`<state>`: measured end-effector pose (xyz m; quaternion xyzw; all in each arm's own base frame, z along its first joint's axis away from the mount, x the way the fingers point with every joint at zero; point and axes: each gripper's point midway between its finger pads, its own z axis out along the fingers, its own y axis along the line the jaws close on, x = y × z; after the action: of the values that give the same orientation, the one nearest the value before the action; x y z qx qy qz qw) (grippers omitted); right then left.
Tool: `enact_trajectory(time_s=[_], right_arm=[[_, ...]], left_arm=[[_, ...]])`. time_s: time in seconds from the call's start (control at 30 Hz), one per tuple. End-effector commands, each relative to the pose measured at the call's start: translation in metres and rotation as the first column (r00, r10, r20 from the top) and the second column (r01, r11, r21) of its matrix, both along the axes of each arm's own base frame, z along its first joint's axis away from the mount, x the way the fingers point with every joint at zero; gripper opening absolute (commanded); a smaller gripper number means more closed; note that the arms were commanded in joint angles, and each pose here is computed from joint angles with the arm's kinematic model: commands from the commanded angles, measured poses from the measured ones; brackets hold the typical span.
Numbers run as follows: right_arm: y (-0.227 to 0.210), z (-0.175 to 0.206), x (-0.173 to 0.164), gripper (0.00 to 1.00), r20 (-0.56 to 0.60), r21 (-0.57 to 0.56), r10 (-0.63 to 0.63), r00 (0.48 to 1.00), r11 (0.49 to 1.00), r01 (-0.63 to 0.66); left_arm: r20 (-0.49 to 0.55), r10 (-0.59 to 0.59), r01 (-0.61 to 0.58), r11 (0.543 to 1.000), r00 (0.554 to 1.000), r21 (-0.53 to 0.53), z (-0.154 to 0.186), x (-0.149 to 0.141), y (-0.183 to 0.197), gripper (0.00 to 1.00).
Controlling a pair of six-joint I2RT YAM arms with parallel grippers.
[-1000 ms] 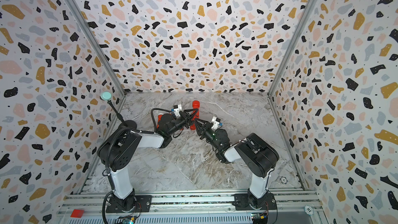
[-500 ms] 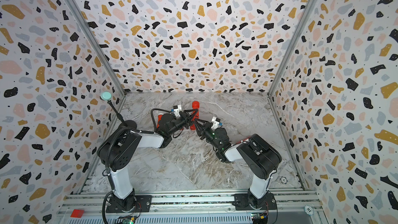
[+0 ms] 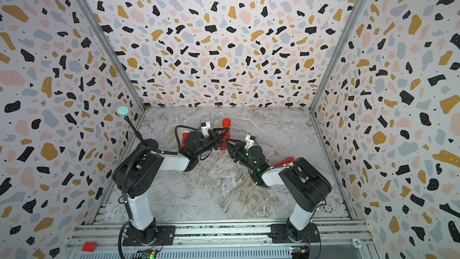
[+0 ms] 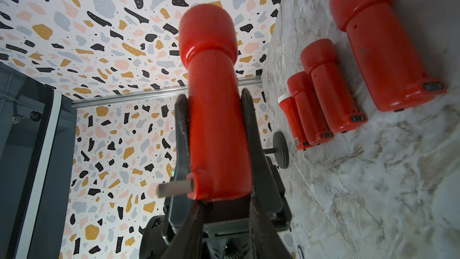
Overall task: Close the plug at the bottom of the flashlight
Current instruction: Close the plug of the flashlight.
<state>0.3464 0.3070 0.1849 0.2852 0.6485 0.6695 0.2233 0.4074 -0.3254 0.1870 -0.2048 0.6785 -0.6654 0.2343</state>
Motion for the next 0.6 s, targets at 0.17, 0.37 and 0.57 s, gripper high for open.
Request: enact_trajectory(time_s=[0.17,0.37,0.57], right_arm=[[0.008,-0.056,-0.006,0.33,-0.165,-0.157,0.035,0.986,0.986,-0.061],[0.001,-0.047,-0.002,0.34,-0.118,-0.217,0.034,0.992,0.974,-0.059],[-0.007,-0.029,-0.001,0.37,-0.042,-0.217,0.026,0.999,0.975,-0.035]], left_arm=[[0.23,-0.068,0.094,0.99,0.971,-0.107,0.08,-0.022,-0.009,0.0],[0.225,-0.065,0.09,0.99,0.972,-0.105,0.079,-0.022,-0.008,0.0],[0.218,-0.062,0.086,0.991,0.974,-0.102,0.076,-0.021,-0.008,0.0]])
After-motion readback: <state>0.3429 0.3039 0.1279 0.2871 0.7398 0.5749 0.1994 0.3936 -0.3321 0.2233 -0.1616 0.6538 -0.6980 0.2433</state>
